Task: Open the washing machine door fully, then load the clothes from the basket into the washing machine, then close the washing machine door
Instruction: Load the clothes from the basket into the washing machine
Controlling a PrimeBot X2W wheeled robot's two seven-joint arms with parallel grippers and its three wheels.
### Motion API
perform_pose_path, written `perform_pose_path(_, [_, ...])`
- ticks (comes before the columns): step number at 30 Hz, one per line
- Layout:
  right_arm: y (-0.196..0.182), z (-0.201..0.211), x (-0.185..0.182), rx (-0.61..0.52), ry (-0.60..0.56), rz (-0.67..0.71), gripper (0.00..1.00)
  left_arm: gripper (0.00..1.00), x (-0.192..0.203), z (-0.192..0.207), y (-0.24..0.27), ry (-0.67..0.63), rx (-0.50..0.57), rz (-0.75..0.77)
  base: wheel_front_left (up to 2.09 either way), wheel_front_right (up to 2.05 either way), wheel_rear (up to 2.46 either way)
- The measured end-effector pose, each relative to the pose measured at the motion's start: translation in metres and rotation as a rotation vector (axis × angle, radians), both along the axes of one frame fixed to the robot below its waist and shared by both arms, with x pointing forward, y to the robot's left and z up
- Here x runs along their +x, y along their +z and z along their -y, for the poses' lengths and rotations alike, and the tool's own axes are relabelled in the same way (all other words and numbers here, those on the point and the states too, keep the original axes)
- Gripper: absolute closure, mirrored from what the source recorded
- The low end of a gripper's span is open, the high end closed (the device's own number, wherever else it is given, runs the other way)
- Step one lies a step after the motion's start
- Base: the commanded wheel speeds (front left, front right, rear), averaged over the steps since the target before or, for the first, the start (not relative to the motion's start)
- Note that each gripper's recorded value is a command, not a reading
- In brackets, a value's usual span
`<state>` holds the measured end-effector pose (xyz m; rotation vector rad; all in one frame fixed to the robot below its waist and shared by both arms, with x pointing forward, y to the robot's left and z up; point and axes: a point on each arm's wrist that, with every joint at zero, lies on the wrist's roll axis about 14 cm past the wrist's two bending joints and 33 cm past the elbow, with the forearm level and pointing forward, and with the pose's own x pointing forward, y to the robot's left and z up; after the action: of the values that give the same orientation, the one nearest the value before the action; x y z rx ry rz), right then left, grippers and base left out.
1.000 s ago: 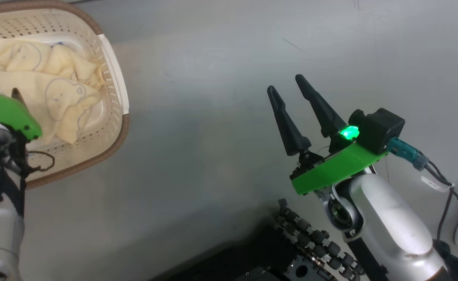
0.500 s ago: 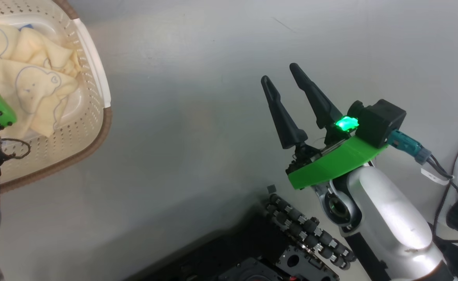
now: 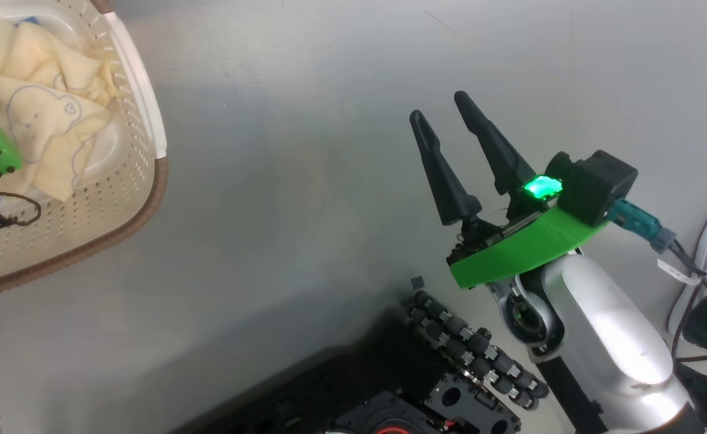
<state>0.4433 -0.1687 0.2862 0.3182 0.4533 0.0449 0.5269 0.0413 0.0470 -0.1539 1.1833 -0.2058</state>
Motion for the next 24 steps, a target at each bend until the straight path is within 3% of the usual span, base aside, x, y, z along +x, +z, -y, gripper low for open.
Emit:
perform_pose_path(11, [-0.008,0.013,-0.009,-0.028,-0.040,-0.026,0.00,0.01,0.003,0.001,-0.005,-0.029,0.015,0.001,0.00,0.00,0.00])
perform_pose_path(22, [-0.011,0.015,-0.006,-0.034,-0.043,-0.023,0.00,0.48,0.007,0.006,-0.006,-0.059,0.019,0.019,0.00,0.00,0.00])
perform_pose_path(24, [-0.012,0.016,-0.006,-0.034,-0.045,-0.023,0.00,0.52,0.006,0.007,-0.007,-0.061,0.019,0.023,0.00,0.00,0.00])
